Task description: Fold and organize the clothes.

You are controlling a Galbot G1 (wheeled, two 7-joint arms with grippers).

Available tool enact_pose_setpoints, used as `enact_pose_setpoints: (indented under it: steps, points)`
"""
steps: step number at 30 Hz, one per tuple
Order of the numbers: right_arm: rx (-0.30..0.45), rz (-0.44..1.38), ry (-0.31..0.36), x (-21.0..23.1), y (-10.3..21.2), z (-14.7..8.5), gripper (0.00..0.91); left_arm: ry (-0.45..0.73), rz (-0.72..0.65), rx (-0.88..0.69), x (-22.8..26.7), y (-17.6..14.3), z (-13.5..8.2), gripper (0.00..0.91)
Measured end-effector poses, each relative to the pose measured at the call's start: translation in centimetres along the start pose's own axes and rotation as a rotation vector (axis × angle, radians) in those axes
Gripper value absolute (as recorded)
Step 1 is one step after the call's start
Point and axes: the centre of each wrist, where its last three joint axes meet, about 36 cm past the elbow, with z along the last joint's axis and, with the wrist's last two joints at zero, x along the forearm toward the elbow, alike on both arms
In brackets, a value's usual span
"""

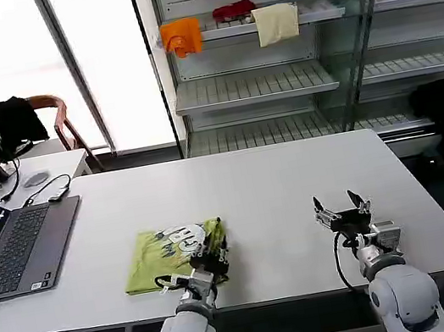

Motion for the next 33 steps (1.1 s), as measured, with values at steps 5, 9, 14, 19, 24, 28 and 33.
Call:
enact_pose_setpoints:
  steps: [5, 9, 14, 19, 24, 28, 33]
  points:
    - [0.001, -0.001, 0.005, 0.0, 0.0, 0.2, 0.907, -0.009, 0.023, 0.042, 0.3, -1.0, -0.5, 0.907]
    - [0.000, -0.007, 0.008, -0.2, 0.2, 0.3, 0.907, -0.037, 0.030, 0.073, 0.8, -0.7, -1.1, 0.907]
    - [-0.002, -0.013, 0.008, -0.4, 0.5, 0.3, 0.907, -0.089, 0.007, 0.112, 1.6, 1.9, -1.9, 0.907]
    - [0.005, -0.017, 0.011, -0.7, 0.6, 0.3, 0.907, -0.092, -0.036, 0.147, 2.5, 6.6, -0.9, 0.907]
    - [0.012, -0.019, 0.020, -1.1, 0.8, 0.2, 0.907, -0.069, -0.097, 0.174, 3.3, 11.8, 0.8, 0.907]
    - [0.016, -0.024, 0.027, -1.4, 1.1, 0.2, 0.907, -0.041, -0.124, 0.193, 3.7, 14.3, 2.1, 0.907]
    - [0.024, -0.030, 0.027, -1.6, 1.4, 0.0, 0.907, -0.028, -0.154, 0.213, 3.6, 16.2, 3.3, 0.907]
